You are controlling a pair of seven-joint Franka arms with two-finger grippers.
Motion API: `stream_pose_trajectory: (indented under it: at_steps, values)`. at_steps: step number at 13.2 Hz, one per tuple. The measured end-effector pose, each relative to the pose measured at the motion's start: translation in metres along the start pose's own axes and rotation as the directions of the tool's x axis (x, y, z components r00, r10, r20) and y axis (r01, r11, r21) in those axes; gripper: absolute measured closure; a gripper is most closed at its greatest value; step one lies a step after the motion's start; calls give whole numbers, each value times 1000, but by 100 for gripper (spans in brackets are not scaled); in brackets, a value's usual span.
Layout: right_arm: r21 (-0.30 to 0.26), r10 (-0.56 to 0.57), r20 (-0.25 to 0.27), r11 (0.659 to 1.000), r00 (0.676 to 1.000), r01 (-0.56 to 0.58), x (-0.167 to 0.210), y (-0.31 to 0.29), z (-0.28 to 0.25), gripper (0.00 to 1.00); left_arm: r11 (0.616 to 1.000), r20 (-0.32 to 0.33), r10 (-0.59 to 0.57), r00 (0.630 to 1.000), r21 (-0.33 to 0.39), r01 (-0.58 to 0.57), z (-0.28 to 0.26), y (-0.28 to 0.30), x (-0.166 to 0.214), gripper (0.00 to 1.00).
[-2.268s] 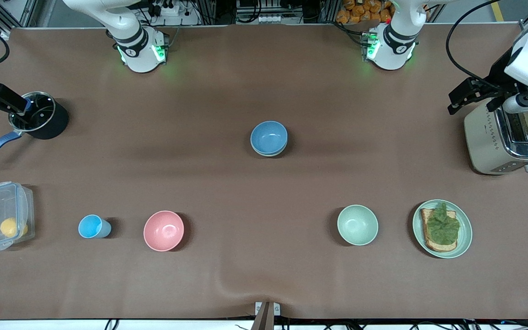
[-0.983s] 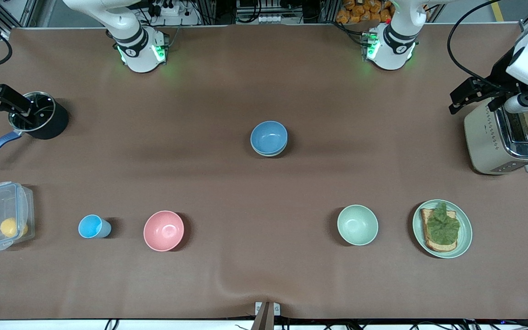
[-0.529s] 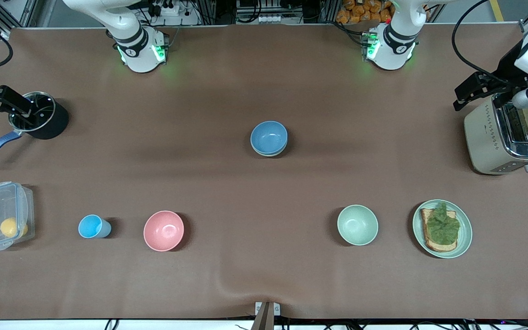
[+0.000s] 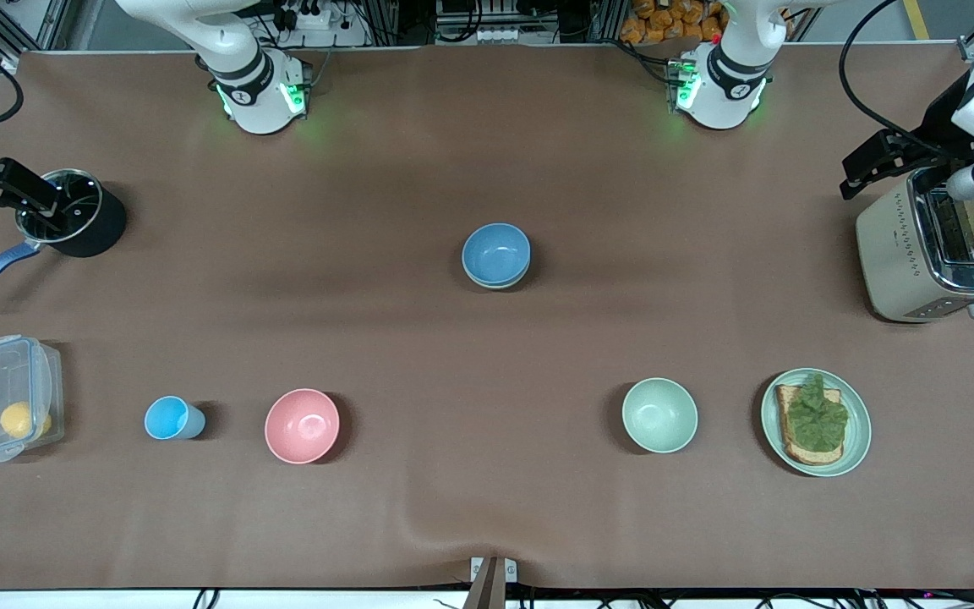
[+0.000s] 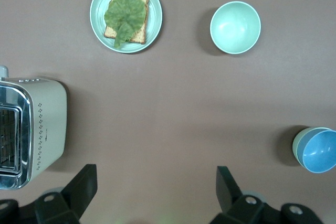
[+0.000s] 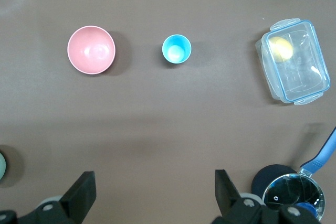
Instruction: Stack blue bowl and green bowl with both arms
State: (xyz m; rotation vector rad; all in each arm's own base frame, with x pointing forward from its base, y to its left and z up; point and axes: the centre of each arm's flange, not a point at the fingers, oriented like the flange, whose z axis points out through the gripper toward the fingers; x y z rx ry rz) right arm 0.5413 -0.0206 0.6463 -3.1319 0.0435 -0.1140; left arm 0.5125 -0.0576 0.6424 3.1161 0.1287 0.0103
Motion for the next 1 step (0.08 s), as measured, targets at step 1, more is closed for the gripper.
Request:
stream_pose_trajectory:
  at_steps: [1]
  values:
    - [0, 0, 0, 1000, 1000, 0, 0, 0, 0, 0, 1000, 7, 0, 1000, 1, 0, -1, 0, 0, 0]
